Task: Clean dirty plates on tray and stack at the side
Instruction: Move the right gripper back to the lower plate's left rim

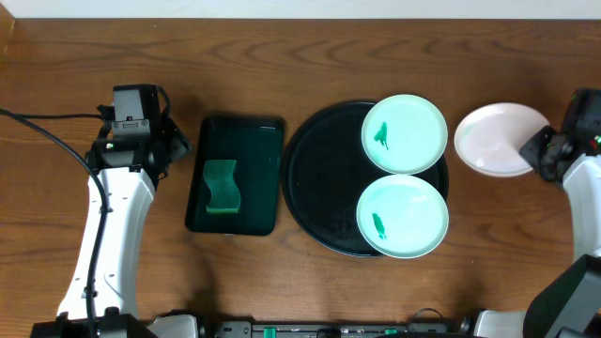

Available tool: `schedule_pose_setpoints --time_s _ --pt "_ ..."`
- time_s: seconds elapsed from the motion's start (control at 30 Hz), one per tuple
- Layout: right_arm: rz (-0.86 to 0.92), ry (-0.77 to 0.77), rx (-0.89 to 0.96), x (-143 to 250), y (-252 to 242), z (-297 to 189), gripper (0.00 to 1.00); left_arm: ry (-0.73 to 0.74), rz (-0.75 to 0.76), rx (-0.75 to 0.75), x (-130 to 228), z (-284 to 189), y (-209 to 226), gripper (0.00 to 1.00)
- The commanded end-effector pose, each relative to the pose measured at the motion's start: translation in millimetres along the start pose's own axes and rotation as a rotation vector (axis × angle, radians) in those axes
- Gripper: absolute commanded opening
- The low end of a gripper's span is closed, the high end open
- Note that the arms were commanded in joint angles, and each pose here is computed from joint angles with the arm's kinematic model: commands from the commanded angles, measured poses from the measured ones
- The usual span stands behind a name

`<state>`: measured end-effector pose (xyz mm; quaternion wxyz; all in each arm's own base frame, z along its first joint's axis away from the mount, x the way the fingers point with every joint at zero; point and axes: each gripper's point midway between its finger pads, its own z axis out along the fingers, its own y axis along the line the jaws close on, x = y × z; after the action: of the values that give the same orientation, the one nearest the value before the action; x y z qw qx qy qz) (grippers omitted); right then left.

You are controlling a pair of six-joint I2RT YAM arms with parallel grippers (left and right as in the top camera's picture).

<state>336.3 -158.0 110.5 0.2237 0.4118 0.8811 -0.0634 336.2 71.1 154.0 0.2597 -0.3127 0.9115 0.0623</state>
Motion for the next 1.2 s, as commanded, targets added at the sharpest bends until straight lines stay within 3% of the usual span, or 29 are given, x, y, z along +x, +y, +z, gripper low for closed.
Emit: schedule_pose_setpoints --time_s 0.0,0.63,0.7,0.83,0.93,1.17 --pt "0.031 -0.018 0.038 7.3 -12.0 6.8 0.01 -0.011 0.0 -0.007 -4.9 -1.4 1.2 0.81" --pt "0.057 -0.031 0.036 38.0 -22.4 41.9 0.01 -0.011 0.0 -0.007 -4.9 -1.4 1.1 0.8" --pt "0.056 -0.028 0.038 38.8 -22.7 41.9 0.13 -0.011 0.0 -0.007 -4.9 -1.4 1.2 0.8" --pt "0.043 -0.014 0.045 42.2 -24.4 41.9 0.17 -0.011 0.0 -0.007 -4.9 -1.4 1.1 0.8" --pt "-0.02 0.009 0.028 44.7 -21.0 40.2 0.28 -0.011 0.0 -0.007 -4.9 -1.4 1.2 0.81" --pt "-0.216 0.111 -0.175 49.0 30.0 10.6 0.42 -0.011 0.0 -0.007 -4.9 -1.4 1.1 0.8"
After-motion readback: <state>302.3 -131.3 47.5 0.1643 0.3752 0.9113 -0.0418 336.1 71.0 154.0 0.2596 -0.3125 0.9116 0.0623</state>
